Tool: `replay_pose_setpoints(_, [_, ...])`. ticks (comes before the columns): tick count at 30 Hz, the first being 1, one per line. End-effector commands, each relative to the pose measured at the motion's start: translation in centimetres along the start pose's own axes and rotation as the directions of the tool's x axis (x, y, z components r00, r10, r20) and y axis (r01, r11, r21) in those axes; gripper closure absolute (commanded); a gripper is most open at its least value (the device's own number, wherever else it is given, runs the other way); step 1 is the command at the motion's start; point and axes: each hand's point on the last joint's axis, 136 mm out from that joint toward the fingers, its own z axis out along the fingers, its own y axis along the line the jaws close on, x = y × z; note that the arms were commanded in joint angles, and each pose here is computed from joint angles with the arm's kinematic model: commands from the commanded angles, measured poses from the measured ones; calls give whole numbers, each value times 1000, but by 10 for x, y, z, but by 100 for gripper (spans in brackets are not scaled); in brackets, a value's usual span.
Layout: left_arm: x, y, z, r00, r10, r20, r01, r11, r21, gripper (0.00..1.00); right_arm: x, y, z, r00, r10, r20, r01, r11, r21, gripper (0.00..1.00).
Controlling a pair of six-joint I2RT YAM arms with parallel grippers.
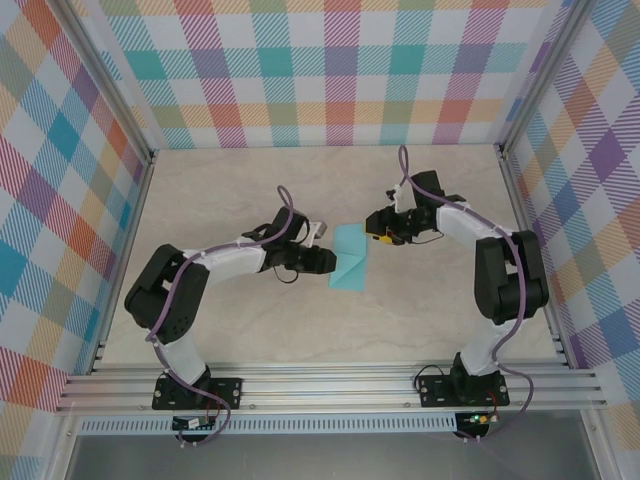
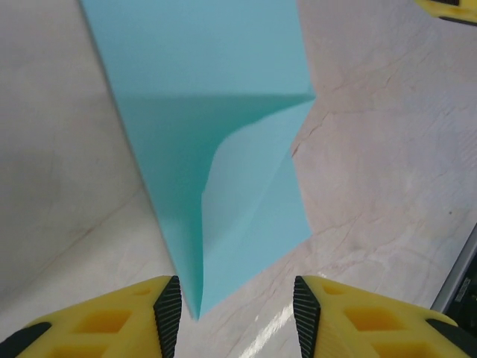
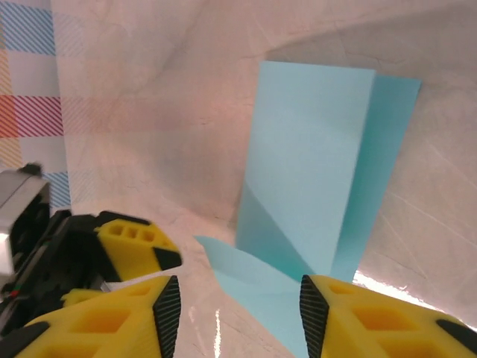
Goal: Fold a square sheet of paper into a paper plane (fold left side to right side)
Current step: Turn over the paper at the center of the table.
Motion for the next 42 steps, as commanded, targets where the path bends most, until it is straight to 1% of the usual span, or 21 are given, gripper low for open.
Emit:
replay_pose_setpoints(1, [-10,-4,15,1000,-17,-13,18,998,62,53,21,-9,1,999,-3,-36,4,1000,20,48])
replay_pose_setpoints(4, [-14,-2,27,999,-27,-24,28,997,74,55,30,-11,5,999,14,-52,-14,1000,-3,46])
replay_pose_setpoints(5, [-15,1,29,999,-28,-23,30,998,63,57,32,-12,7,998,23,-60,-24,1000,-13,45])
replay_pose_setpoints(6, [-16,4,31,999,-30,-19,31,998,49,61,35,-13,9,997,33,-71,-34,999,-19,45])
replay_pose_setpoints(10, [-19,12,28,999,-34,8,34,999,-1,84,41,-16,18,993,64,-104,-69,996,-53,45])
replay_pose_setpoints(12, [-19,13,25,999,-30,22,30,999,-15,90,42,-17,24,991,72,-117,-79,995,-58,45])
replay_pose_setpoints(21, [-18,13,20,999,-25,31,26,999,-23,90,40,-9,54,982,74,-176,-91,992,-92,48])
replay_pose_setpoints(27, [-19,12,17,999,-21,43,23,999,-26,89,42,-15,71,970,125,-210,-144,987,-74,57])
replay_pose_setpoints(29, [-20,11,14,999,-18,51,20,999,-30,87,43,-15,73,966,139,-217,-159,984,-77,63])
replay_pose_setpoints(30, [-20,11,12,998,-17,55,19,999,-34,84,42,-15,73,966,144,-216,-164,984,-76,67])
replay_pose_setpoints(32, [-21,10,7,998,-13,69,16,999,-43,78,42,-14,72,968,142,-209,-162,983,-81,77])
replay_pose_setpoints(34, [-23,8,-1,996,-5,90,10,998,-55,68,39,-11,69,973,129,-193,-147,986,-82,88])
replay_pose_setpoints(35, [-24,9,-7,994,-6,106,13,998,-67,64,37,-8,66,977,117,-179,-133,988,-82,92])
replay_pose_setpoints(39, [-33,1,-37,981,-1,194,19,996,-87,48,26,11,48,992,47,-115,-60,992,-114,100])
replay_pose_setpoints(42, [-44,-14,-73,952,14,306,14,996,-88,34,14,35,25,998,-36,-46,28,987,-158,100])
